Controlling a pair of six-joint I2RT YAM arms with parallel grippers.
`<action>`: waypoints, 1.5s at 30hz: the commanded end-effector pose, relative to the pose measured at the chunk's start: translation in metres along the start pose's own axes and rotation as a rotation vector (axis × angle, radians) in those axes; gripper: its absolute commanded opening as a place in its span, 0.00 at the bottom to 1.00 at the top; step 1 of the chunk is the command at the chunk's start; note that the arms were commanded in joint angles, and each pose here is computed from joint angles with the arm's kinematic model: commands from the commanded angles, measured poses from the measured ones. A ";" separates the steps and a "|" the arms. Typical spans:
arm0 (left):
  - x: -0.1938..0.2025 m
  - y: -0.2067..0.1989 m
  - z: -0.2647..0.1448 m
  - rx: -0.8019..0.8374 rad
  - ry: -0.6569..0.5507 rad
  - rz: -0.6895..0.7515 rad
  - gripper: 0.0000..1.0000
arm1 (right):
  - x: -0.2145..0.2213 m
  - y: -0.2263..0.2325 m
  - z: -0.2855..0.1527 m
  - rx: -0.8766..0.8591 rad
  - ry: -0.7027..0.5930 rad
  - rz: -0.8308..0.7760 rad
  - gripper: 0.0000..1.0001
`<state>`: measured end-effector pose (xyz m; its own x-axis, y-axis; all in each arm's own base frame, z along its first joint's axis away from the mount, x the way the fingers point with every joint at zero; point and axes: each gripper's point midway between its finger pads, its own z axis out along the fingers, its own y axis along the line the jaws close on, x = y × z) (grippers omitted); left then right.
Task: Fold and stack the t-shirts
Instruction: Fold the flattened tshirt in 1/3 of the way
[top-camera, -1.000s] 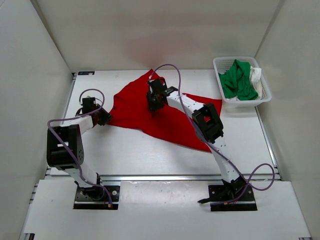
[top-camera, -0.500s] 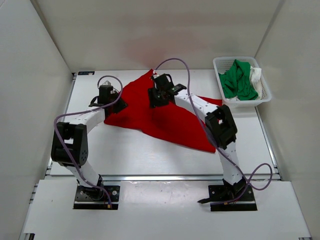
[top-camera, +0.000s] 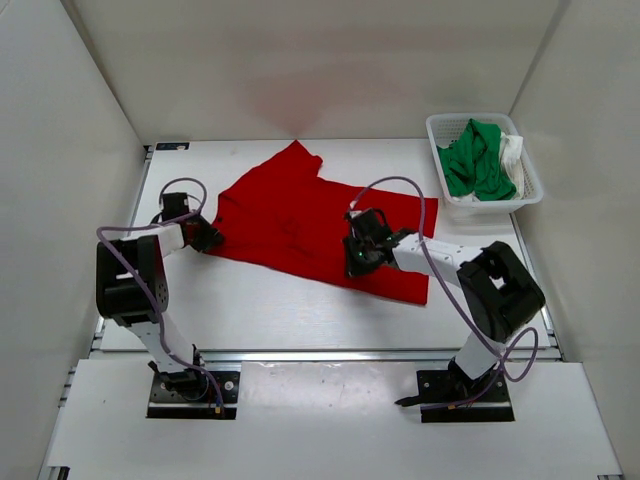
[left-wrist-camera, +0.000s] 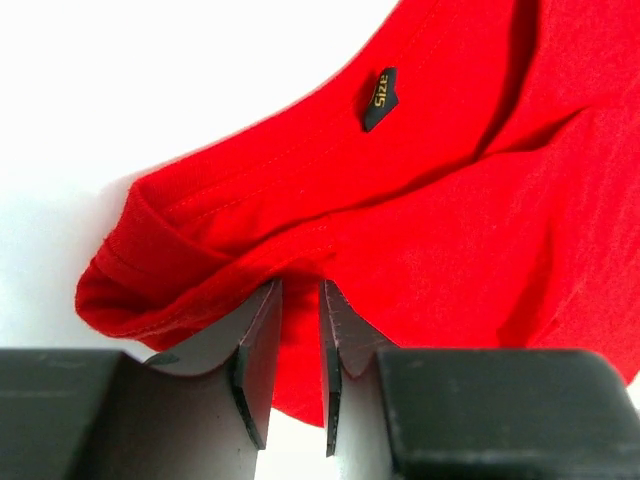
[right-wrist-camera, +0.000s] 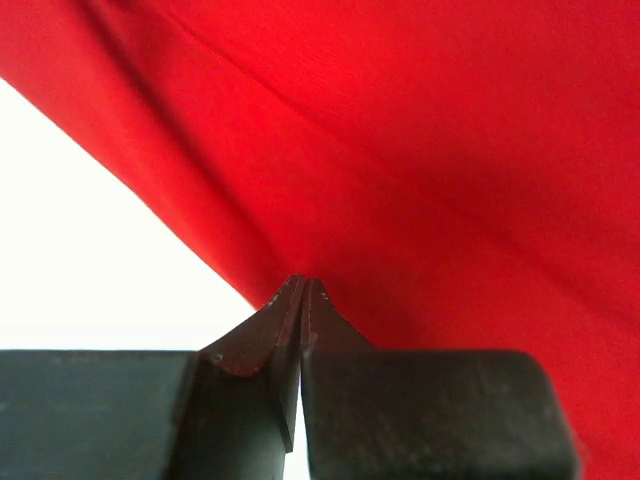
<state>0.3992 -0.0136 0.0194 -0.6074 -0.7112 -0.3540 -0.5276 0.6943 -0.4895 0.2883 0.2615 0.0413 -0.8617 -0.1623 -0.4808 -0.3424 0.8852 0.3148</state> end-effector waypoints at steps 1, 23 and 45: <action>0.010 0.035 -0.019 -0.058 0.022 -0.055 0.33 | -0.009 0.005 -0.012 -0.057 -0.096 0.035 0.01; 0.030 -0.116 -0.066 0.250 -0.103 0.138 0.35 | -0.076 0.027 -0.032 -0.131 -0.195 -0.011 0.21; 0.018 -0.056 -0.006 0.170 -0.072 0.002 0.33 | -0.137 0.117 0.082 -0.315 -0.130 -0.116 0.32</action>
<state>0.4040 -0.0710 0.0381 -0.5774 -0.7229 -0.3796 -0.4335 0.6653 -0.6078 0.3864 0.4132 0.0526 -0.7911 -0.2013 -0.5777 -0.5200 0.7186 0.4617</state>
